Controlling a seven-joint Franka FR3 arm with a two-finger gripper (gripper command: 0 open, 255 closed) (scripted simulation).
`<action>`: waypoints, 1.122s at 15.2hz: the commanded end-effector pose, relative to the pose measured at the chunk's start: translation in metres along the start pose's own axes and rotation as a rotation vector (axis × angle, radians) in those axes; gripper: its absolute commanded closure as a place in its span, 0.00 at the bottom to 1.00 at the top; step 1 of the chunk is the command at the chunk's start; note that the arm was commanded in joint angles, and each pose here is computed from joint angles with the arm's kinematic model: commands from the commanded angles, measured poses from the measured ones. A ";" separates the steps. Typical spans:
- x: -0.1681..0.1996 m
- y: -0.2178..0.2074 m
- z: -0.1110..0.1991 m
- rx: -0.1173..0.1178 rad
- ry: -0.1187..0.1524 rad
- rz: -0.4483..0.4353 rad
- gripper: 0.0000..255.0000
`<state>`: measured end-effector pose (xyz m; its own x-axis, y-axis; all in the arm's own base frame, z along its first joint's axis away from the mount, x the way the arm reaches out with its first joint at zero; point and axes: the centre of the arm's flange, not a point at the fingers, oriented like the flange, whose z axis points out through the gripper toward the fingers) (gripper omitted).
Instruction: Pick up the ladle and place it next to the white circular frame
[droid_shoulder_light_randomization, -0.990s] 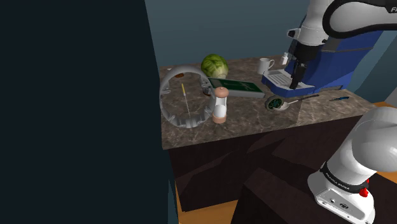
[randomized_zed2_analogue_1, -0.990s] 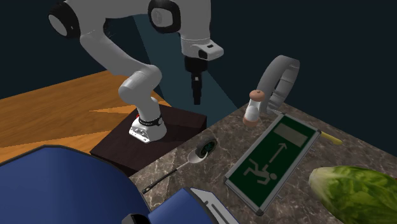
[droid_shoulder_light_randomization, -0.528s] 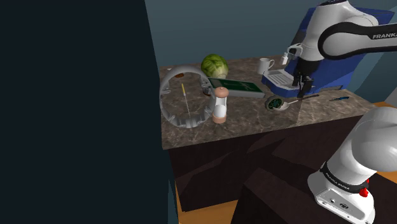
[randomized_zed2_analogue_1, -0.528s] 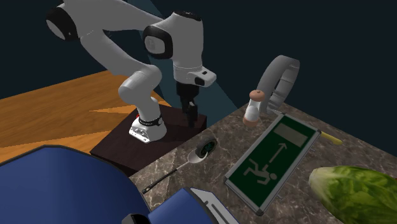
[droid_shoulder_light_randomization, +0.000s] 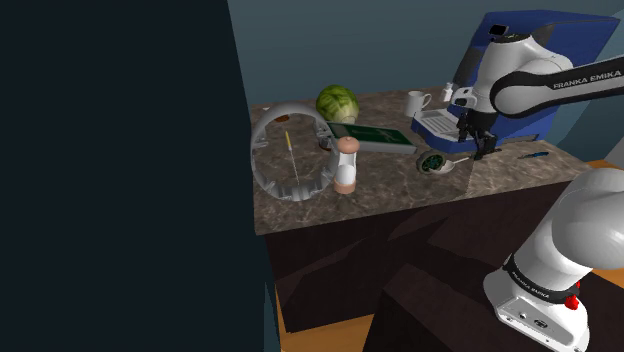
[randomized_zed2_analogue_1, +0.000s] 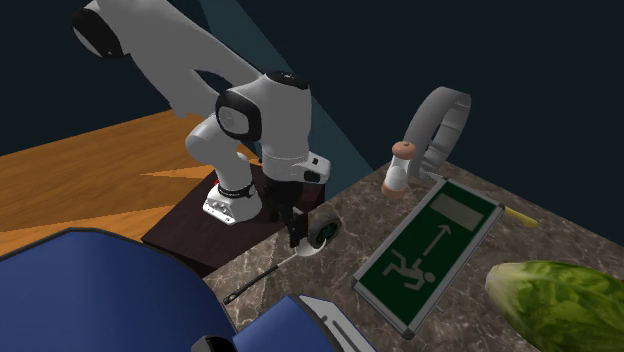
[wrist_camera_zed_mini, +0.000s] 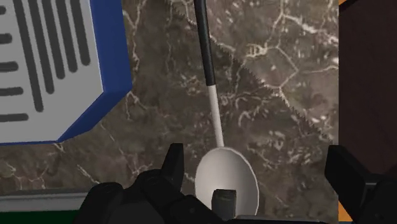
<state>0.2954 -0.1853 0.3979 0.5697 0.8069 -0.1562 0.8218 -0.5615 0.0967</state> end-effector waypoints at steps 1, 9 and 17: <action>-0.007 0.011 0.017 -0.015 -0.018 -0.083 0.00; -0.014 0.022 0.061 -0.024 -0.029 -0.136 0.00; -0.014 0.022 0.069 -0.024 -0.029 -0.136 0.00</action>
<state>0.3043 -0.2219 0.3343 0.4527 0.8693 -0.1983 0.8916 -0.4425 0.0957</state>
